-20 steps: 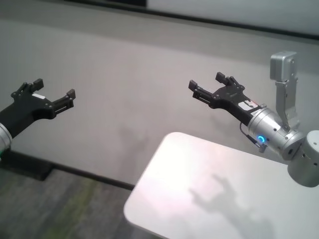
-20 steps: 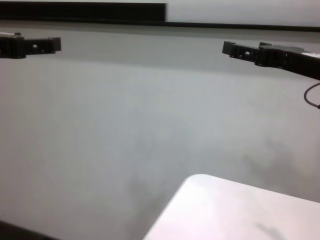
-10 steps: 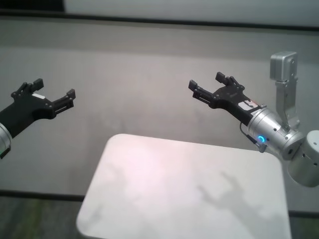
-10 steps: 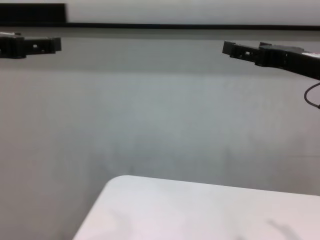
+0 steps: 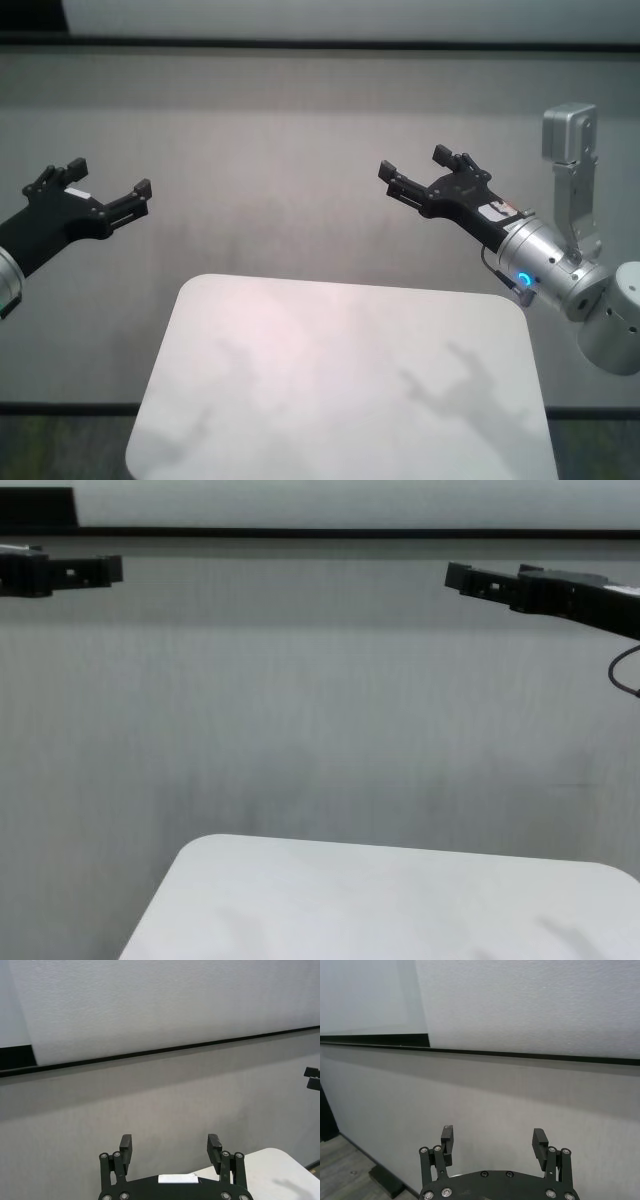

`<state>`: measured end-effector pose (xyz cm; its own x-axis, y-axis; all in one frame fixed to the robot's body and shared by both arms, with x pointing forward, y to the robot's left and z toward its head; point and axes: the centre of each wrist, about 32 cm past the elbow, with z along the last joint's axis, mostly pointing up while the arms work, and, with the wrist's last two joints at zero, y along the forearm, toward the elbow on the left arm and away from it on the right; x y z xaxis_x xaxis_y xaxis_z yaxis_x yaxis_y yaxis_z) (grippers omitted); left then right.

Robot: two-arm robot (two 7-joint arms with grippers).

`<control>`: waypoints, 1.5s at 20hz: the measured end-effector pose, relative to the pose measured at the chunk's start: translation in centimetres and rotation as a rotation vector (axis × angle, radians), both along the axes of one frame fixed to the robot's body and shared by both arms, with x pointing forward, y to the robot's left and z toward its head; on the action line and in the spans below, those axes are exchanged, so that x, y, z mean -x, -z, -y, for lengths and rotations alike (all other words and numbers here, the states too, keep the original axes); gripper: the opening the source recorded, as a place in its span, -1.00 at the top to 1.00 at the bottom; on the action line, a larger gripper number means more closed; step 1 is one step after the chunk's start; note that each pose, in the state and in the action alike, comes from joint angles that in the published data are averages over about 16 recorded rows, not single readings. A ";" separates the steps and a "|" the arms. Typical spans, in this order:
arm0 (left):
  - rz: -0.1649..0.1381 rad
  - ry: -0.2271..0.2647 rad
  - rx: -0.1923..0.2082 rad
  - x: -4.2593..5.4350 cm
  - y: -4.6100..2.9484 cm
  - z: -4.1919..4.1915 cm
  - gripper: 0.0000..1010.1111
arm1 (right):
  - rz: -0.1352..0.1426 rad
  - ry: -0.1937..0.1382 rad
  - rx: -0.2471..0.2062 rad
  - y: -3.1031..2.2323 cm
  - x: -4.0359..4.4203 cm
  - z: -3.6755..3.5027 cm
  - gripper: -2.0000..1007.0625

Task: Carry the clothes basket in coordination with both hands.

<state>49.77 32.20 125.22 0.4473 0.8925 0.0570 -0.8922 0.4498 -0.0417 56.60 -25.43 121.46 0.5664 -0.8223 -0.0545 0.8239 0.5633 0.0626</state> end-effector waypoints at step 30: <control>-0.070 0.026 -0.010 -3.90 2.55 -0.18 -0.98 | -0.028 0.020 0.015 1.01 -0.65 0.06 -1.00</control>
<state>53.67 32.38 122.68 0.4737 0.8800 0.0330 -0.8806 0.4731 0.0250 57.25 -25.49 120.44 0.5480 -0.8345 -0.0578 0.8364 0.5471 0.0315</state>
